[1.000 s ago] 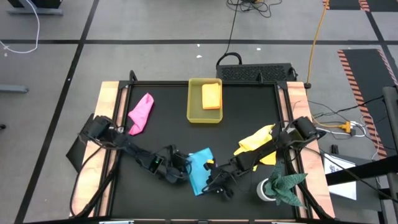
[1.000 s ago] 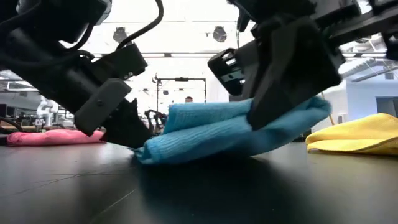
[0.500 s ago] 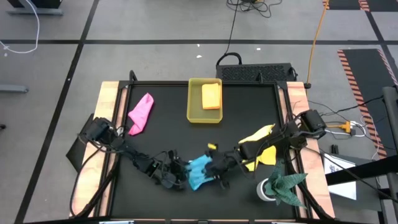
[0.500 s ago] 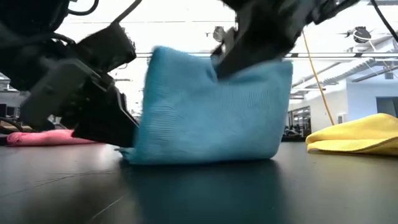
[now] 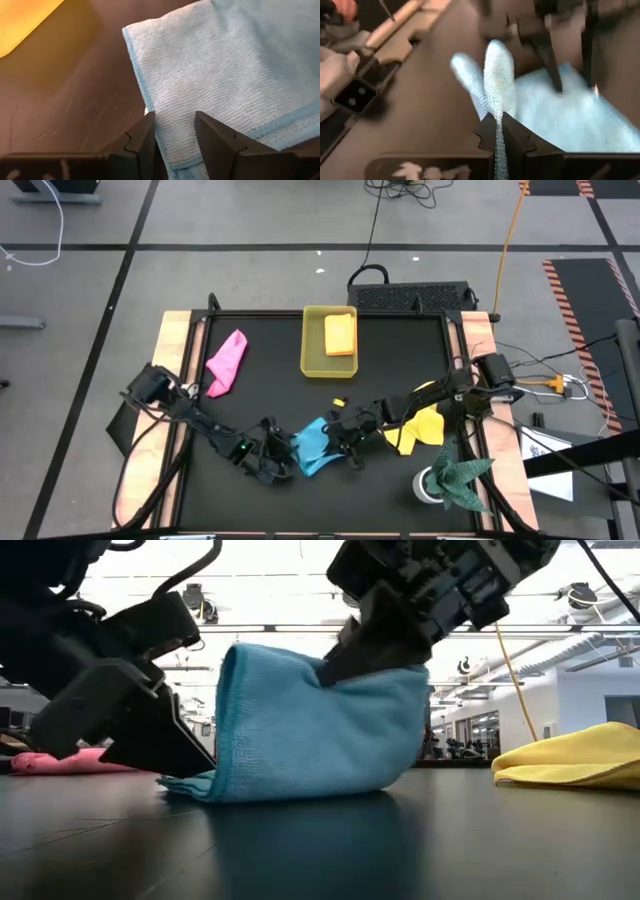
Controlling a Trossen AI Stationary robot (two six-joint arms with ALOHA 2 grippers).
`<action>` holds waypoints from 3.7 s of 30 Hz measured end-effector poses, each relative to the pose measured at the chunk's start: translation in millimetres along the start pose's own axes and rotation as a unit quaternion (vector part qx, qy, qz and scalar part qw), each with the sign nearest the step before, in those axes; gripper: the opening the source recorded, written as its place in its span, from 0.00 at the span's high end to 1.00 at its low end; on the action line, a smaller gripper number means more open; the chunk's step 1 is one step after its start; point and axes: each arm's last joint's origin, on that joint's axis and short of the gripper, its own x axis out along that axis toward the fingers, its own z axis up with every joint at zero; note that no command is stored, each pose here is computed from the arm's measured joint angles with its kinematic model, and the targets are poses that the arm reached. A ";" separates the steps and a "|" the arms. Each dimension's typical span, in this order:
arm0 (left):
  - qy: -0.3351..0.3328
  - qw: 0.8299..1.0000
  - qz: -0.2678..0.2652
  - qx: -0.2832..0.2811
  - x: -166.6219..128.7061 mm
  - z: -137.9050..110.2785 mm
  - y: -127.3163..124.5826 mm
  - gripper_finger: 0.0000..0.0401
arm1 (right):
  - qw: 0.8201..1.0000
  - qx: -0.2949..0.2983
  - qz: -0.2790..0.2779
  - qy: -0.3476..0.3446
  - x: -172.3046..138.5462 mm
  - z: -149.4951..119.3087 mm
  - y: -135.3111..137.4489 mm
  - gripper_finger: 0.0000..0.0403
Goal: Fold microfiber towels
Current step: Fold the blue towel
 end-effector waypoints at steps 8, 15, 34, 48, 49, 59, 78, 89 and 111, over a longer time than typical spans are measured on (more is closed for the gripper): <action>-0.014 1.000 0.004 0.007 11.5 1.5 0.7 0.64 | 0.997 -0.056 0.032 -0.043 -0.7 8.0 -3.4 0.99; -0.021 1.000 0.002 0.012 12.4 3.8 0.9 0.64 | 0.997 -0.051 0.007 -0.057 -7.3 11.2 -23.6 0.99; 0.042 0.996 0.011 -0.072 -23.2 -0.4 14.7 0.64 | 0.999 -0.014 -0.016 -0.034 12.1 -16.2 -54.8 0.99; 0.002 0.999 0.005 -0.043 3.1 -10.9 14.1 0.64 | 0.997 -0.014 -0.060 -0.039 15.8 -21.4 -64.9 0.99; 0.002 0.999 0.005 -0.043 3.1 -10.8 13.9 0.64 | 0.997 -0.014 -0.073 -0.038 16.1 -21.7 -65.7 0.99; -0.001 0.999 -0.002 -0.039 3.4 -9.9 13.2 0.64 | 0.996 -0.030 -0.080 -0.029 16.0 -23.4 -66.8 0.90; 0.033 0.998 -0.020 -0.050 -39.0 -11.5 10.5 0.64 | 0.992 -0.032 -0.124 -0.006 -24.7 8.0 -46.1 0.62; -0.060 0.997 -0.046 -0.033 -59.5 6.2 0.3 0.64 | 0.997 0.013 -0.072 0.001 -13.0 3.0 -28.0 0.79; -0.051 0.989 -0.136 -0.017 -29.3 7.1 -11.7 0.64 | 0.961 0.017 -0.274 0.036 -16.3 -7.5 -46.2 1.00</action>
